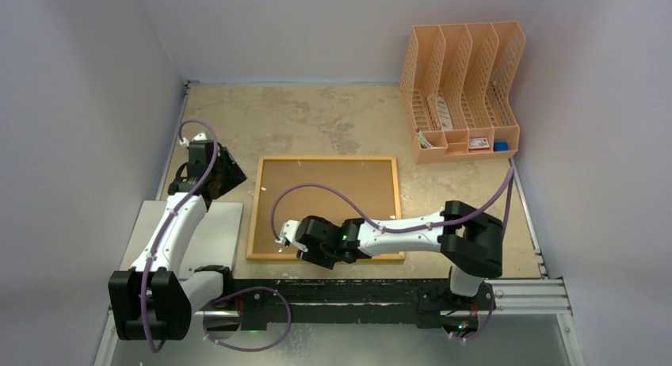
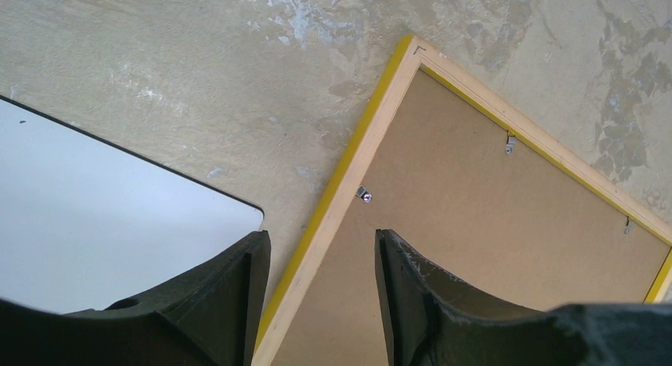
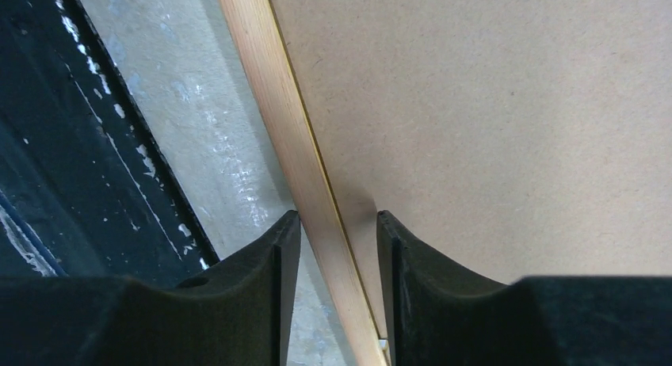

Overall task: Put the photo into the frame
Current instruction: Turn over the photo frame at the center of the board.

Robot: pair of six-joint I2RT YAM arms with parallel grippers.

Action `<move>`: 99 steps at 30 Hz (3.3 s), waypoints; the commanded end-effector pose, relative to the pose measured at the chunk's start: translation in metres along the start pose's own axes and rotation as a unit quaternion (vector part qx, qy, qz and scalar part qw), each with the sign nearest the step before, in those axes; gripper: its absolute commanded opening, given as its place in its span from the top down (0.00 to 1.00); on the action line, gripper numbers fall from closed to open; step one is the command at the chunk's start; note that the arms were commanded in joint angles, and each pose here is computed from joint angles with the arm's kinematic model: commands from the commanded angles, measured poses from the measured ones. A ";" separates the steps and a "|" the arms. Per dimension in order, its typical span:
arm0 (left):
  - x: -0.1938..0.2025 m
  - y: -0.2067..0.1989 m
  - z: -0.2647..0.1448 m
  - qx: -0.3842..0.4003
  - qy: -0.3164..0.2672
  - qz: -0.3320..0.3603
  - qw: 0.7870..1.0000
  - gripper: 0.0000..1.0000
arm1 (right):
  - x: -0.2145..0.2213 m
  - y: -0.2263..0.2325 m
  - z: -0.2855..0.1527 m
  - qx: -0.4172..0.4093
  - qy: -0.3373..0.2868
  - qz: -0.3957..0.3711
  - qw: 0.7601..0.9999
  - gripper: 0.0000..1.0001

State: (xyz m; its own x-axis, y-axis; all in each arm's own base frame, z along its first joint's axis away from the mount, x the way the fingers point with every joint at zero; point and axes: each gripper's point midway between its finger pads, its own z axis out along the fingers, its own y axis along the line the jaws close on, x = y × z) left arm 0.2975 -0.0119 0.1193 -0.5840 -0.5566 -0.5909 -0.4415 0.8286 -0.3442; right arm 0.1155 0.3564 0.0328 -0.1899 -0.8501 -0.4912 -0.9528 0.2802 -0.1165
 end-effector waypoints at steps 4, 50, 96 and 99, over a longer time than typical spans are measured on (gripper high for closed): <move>0.001 0.000 0.003 0.001 -0.002 0.010 1.000 0.47 | -0.004 -0.005 -0.004 0.015 0.004 -0.016 1.000 0.66; 0.043 -0.028 0.006 0.153 0.019 -0.079 0.985 0.33 | -0.182 -0.101 0.007 0.013 -0.184 0.215 0.959 1.00; 0.018 -0.056 0.010 0.275 -0.066 -0.252 0.926 0.88 | -0.205 -0.134 -0.049 0.065 -0.242 0.212 0.945 0.49; 0.015 -0.058 0.011 0.253 -0.048 -0.246 0.934 0.93 | -0.203 -0.143 -0.072 0.129 -0.248 0.186 0.942 0.32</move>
State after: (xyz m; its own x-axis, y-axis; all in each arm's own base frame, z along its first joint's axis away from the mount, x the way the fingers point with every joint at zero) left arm 0.2991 -0.0746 0.0812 -0.3584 -0.8969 -0.2591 -0.3070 0.3753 -0.8746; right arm 0.2585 0.4728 0.1278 -0.4758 -0.4332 -0.7655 -0.7702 0.6255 0.1247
